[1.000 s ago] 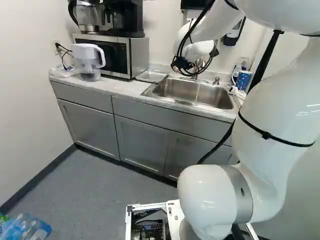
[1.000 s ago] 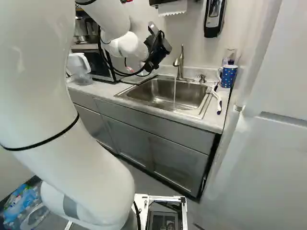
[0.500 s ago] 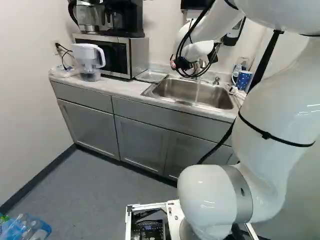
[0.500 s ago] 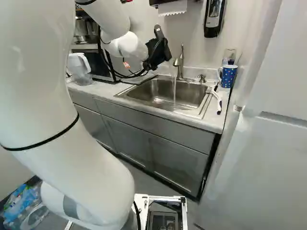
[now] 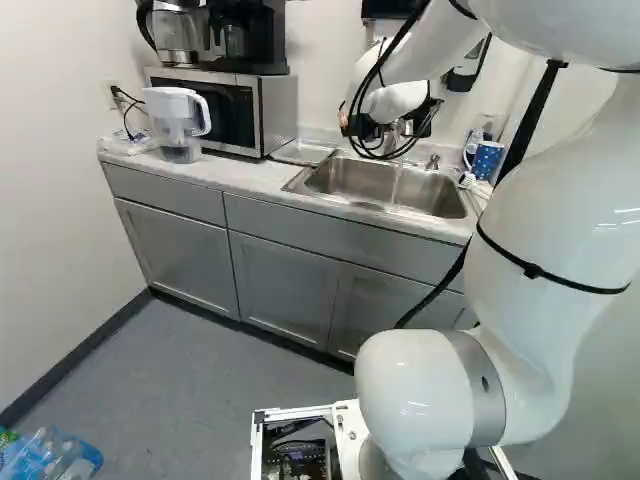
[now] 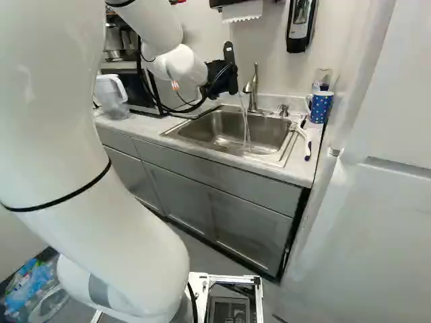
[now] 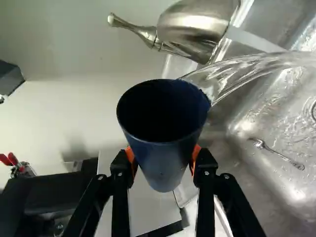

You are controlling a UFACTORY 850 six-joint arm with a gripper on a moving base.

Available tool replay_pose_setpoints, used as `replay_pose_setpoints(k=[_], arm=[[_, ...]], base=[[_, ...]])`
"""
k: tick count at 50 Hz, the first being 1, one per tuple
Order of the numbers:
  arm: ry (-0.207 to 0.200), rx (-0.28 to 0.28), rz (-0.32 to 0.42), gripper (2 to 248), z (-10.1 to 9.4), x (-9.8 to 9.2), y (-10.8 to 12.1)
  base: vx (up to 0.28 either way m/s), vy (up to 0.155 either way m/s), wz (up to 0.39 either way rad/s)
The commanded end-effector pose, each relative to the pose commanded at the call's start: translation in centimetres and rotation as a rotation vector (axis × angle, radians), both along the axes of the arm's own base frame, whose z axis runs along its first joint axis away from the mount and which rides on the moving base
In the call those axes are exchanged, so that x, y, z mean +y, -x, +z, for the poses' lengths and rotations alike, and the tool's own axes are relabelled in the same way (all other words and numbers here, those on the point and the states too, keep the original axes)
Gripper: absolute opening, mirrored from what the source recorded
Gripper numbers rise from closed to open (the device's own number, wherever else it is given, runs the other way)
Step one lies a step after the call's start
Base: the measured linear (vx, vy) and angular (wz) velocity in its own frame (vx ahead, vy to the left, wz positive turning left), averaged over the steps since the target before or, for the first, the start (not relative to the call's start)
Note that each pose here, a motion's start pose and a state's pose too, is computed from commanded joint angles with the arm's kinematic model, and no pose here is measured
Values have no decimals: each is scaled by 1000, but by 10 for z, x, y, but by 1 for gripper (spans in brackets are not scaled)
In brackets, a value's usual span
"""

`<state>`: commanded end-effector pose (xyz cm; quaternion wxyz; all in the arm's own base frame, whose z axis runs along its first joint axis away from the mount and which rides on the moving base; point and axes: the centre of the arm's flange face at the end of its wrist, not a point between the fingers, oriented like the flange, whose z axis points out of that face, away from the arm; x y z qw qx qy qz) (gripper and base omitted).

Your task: Rinse the cup and place it in the tray

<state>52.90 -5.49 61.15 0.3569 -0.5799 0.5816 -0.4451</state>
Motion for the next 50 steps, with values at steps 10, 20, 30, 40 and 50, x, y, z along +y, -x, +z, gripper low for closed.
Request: replay_pose_setpoints(k=[10, 20, 30, 40, 50], arm=[[-98, -11, -37, 122, 0, 0, 0], [-196, -22, -74, 122, 0, 0, 0], [-296, -33, -111, 122, 0, 0, 0], [-392, -44, -147, 122, 0, 0, 0], [-471, -52, -176, 122, 0, 0, 0]], base=[[0, 0, 0], [0, 0, 0], [0, 0, 0], [0, 0, 0], [0, 0, 0]])
